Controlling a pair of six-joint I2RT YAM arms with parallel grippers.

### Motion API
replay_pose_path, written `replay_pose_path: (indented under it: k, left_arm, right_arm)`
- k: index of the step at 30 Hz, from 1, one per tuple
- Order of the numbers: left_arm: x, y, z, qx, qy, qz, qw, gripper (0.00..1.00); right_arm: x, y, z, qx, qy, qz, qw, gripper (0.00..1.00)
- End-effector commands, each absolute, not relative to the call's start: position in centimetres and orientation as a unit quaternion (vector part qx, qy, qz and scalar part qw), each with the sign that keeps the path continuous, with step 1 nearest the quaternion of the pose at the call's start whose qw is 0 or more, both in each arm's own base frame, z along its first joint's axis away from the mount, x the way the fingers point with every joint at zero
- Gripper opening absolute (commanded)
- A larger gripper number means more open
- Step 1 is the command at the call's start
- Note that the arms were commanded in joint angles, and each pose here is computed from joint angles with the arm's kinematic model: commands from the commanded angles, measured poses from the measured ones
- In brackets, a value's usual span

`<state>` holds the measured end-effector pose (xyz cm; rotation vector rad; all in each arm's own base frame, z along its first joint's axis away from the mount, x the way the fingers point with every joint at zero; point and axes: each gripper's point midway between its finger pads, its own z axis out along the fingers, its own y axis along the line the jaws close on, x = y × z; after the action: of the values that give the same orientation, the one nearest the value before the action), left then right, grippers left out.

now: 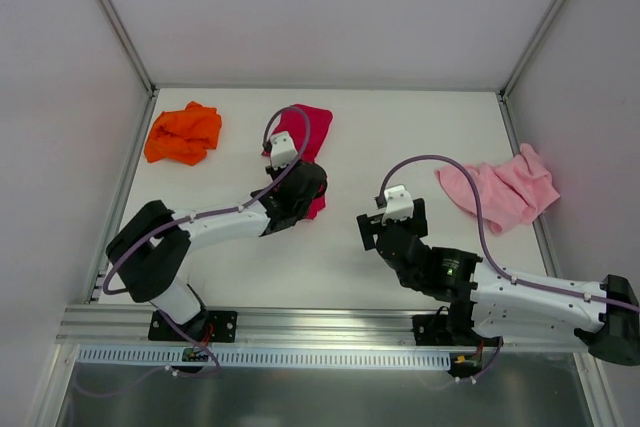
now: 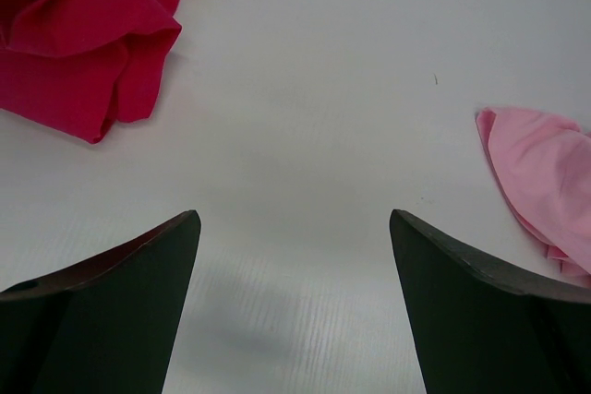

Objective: Fold and stack the t-shirts

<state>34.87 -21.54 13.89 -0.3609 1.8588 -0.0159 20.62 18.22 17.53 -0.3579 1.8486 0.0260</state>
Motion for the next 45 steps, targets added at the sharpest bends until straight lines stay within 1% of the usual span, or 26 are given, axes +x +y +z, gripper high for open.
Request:
replay_pose_path:
  k: [1, 6, 7, 8, 9, 11, 14, 18, 20, 21, 22, 23, 25, 26, 27, 28, 29, 32, 33, 34, 35, 36, 37, 38, 45]
  left_arm:
    - [36.6, -21.9, 14.2, -0.158, 0.795, -0.001, 0.585, 0.00]
    - [37.7, -21.6, 12.5, -0.164, 0.806, 0.016, 0.569, 0.01]
    - [38.2, -21.3, 11.5, -0.165, 0.810, 0.030, 0.562, 0.06]
    - [38.9, -21.5, 12.0, -0.171, 0.809, 0.030, 0.562, 0.16]
    - [39.3, -21.0, 10.9, -0.166, 0.817, 0.046, 0.551, 0.36]
    - [39.8, -21.2, 10.9, -0.164, 0.818, 0.047, 0.550, 0.84]
    - [40.5, -21.8, 11.8, -0.148, 0.808, 0.032, 0.570, 0.96]
    - [40.8, -21.8, 15.8, -0.142, 0.786, 0.003, 0.602, 0.98]
    - [40.3, -21.4, 16.7, -0.142, 0.778, -0.007, 0.612, 0.98]
    - [40.1, -21.3, 18.3, -0.150, 0.767, -0.026, 0.623, 0.98]
    - [39.5, -20.8, 17.8, -0.148, 0.769, -0.026, 0.621, 0.98]
    - [39.0, -20.4, 18.8, -0.154, 0.762, -0.038, 0.627, 0.98]
    - [38.0, -19.8, 18.1, -0.154, 0.765, -0.045, 0.623, 0.98]
    - [37.5, -19.6, 18.9, -0.160, 0.760, -0.058, 0.627, 0.97]
    - [36.8, -19.1, 18.1, -0.161, 0.766, -0.057, 0.620, 0.96]
    - [36.2, -19.0, 17.8, -0.162, 0.769, -0.065, 0.615, 0.95]
    - [35.5, -19.1, 18.5, -0.165, 0.764, -0.083, 0.618, 0.90]
    - [33.4, -19.0, 17.6, -0.163, 0.774, -0.095, 0.605, 0.72]
    - [33.1, -19.0, 17.3, -0.160, 0.778, -0.095, 0.600, 0.56]
    - [32.8, -19.2, 16.9, -0.162, 0.784, -0.101, 0.590, 0.48]
    - [32.5, -19.3, 16.5, -0.155, 0.789, -0.102, 0.585, 0.37]
    - [32.3, -19.4, 16.0, -0.154, 0.794, -0.102, 0.579, 0.23]
    - [32.2, -19.4, 15.7, -0.158, 0.798, -0.101, 0.573, 0.06]
    - [32.1, -19.5, 15.1, -0.154, 0.802, -0.096, 0.569, 0.00]
    - [31.7, -21.2, 12.4, -0.137, 0.826, -0.101, 0.538, 0.00]
  right_arm:
    - [20.8, 18.8, 18.7, -0.141, 0.788, 0.023, 0.599, 0.89]
    - [20.7, 18.8, 18.5, -0.147, 0.788, 0.022, 0.597, 0.89]
    - [20.7, 18.9, 18.4, -0.150, 0.789, 0.024, 0.595, 0.89]
    - [20.6, 19.0, 18.4, -0.152, 0.789, 0.026, 0.595, 0.89]
    - [20.6, 19.3, 18.4, -0.156, 0.790, 0.030, 0.593, 0.89]
    - [20.4, 19.8, 18.1, -0.165, 0.791, 0.034, 0.589, 0.89]
    - [20.3, 20.8, 17.6, -0.194, 0.791, 0.024, 0.580, 0.89]
    - [20.5, 21.7, 17.2, -0.212, 0.792, -0.003, 0.573, 0.89]
    - [20.5, 21.7, 17.4, -0.213, 0.790, -0.015, 0.575, 0.89]
    - [20.5, 21.8, 17.4, -0.214, 0.789, -0.015, 0.575, 0.89]
    - [20.6, 21.6, 17.7, -0.207, 0.787, -0.017, 0.581, 0.89]
    - [20.6, 21.5, 18.0, -0.200, 0.785, -0.012, 0.586, 0.89]
    - [20.8, 20.5, 18.6, -0.171, 0.779, -0.018, 0.603, 0.88]
    - [20.8, 20.2, 18.8, -0.161, 0.776, -0.015, 0.610, 0.88]
    - [20.7, 19.5, 19.7, -0.138, 0.772, 0.000, 0.621, 0.88]
    - [20.8, 18.5, 19.7, -0.121, 0.767, -0.007, 0.630, 0.86]
    - [20.8, 17.8, 20.1, -0.108, 0.764, -0.005, 0.636, 0.86]
    - [20.6, 15.8, 21.4, -0.058, 0.754, 0.017, 0.654, 0.85]
    - [20.5, 15.3, 21.8, -0.046, 0.751, 0.029, 0.658, 0.85]
    - [20.4, 15.1, 21.8, -0.045, 0.750, 0.030, 0.659, 0.85]
    - [20.4, 15.0, 21.9, -0.042, 0.750, 0.033, 0.660, 0.85]
    - [20.4, 14.9, 21.8, -0.041, 0.750, 0.033, 0.660, 0.85]
    - [20.3, 14.9, 21.6, -0.044, 0.751, 0.029, 0.658, 0.85]
    - [20.4, 15.0, 21.6, -0.043, 0.752, 0.028, 0.658, 0.85]
    - [20.5, 15.4, 21.3, -0.051, 0.756, 0.016, 0.653, 0.87]
